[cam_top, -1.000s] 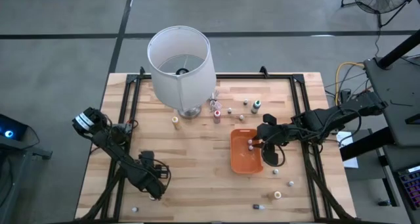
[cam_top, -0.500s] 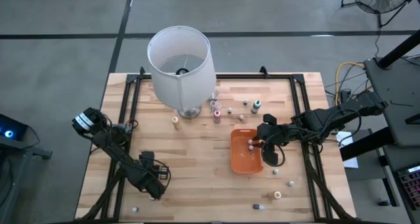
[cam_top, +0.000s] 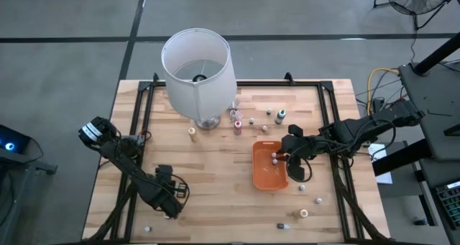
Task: Pick & Place food coloring
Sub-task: Move the small food coloring bottle from the left to the center of the table
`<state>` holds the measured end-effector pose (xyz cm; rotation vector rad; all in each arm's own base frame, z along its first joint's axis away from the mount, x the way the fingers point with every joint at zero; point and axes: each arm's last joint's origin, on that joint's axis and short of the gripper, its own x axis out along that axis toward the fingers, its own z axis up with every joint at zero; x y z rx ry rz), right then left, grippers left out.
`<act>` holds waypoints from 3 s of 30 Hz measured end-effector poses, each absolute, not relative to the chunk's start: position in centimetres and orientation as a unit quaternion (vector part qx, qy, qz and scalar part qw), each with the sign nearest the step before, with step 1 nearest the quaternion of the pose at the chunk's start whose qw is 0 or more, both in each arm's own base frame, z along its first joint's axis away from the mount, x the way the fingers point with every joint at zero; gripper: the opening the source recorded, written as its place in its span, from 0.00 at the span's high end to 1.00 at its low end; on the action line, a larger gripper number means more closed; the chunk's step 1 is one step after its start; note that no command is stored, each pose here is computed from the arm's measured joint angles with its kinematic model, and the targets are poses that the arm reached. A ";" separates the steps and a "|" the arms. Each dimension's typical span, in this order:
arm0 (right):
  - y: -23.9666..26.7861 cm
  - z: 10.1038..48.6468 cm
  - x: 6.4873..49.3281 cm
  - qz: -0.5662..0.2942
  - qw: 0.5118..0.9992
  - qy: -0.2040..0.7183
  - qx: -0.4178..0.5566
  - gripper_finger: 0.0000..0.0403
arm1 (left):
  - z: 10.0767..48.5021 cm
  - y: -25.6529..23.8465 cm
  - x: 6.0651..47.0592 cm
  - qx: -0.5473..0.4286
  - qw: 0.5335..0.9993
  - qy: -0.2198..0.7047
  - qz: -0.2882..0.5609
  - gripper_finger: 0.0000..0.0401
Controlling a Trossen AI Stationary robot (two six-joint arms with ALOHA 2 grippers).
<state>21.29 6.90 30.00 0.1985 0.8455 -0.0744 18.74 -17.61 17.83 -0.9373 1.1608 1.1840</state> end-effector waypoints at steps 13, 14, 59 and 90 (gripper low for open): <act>6.9 30.0 21.3 -0.036 0.906 0.410 0.096 0.81 | 23.2 -15.5 26.4 -0.323 0.727 0.505 0.335 0.89; 6.9 30.0 21.3 -0.036 0.906 0.410 0.096 0.81 | 23.6 -15.3 27.1 -0.315 0.736 0.505 0.323 0.89; 7.0 30.0 21.3 -0.021 0.904 0.416 0.101 0.79 | 19.0 -19.7 41.2 -0.124 0.789 0.585 0.140 0.86; 7.0 30.0 21.3 -0.021 0.904 0.415 0.101 0.80 | 22.7 -17.9 39.6 -0.165 0.769 0.585 0.197 0.65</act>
